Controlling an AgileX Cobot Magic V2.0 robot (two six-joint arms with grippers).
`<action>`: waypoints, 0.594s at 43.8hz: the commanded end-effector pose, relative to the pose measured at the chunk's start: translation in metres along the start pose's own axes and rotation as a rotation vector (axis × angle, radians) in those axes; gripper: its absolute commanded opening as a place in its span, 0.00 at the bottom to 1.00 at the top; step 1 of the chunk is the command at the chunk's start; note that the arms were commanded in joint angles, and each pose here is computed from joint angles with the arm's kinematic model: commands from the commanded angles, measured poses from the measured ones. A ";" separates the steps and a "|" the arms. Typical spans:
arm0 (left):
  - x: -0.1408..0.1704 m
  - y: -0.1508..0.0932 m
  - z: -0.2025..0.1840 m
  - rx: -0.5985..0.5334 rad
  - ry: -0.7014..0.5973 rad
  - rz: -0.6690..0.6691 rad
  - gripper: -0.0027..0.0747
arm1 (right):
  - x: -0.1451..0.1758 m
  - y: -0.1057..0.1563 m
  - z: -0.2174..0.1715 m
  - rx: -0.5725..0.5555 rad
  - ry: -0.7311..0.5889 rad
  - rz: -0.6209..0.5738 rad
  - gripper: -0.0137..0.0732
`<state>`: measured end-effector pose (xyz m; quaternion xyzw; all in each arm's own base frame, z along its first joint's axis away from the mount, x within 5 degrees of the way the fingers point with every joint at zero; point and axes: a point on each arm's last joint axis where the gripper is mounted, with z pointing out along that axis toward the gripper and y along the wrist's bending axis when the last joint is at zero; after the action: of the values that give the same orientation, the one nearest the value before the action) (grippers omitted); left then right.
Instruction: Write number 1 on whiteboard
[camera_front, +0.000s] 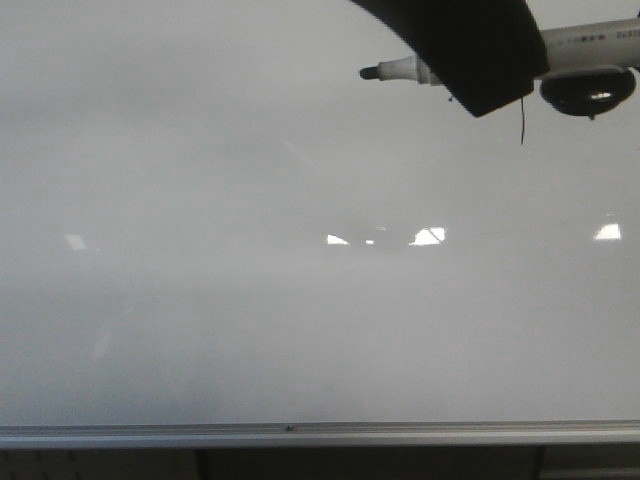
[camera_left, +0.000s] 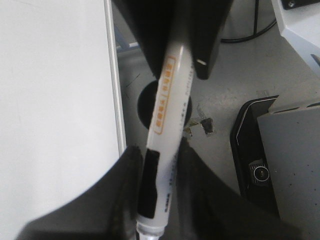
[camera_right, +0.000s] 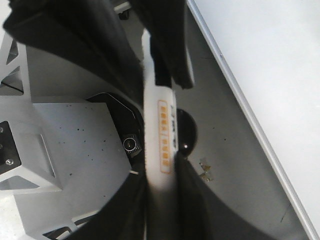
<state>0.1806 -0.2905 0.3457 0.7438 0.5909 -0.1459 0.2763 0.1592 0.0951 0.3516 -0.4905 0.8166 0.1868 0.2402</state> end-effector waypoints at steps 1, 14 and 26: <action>-0.014 0.000 -0.023 -0.062 -0.097 -0.005 0.10 | -0.010 0.003 -0.009 0.012 -0.076 -0.007 0.13; -0.011 0.000 -0.023 -0.048 -0.072 -0.005 0.04 | -0.010 0.003 -0.009 0.015 -0.079 -0.007 0.53; 0.001 0.010 -0.029 -0.184 0.050 -0.131 0.04 | -0.006 0.002 -0.024 0.129 -0.124 0.002 0.80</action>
<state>0.1872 -0.2840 0.3424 0.7201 0.6339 -0.1014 0.2634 0.1586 0.0924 0.3555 -0.4825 0.8173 0.1741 0.2625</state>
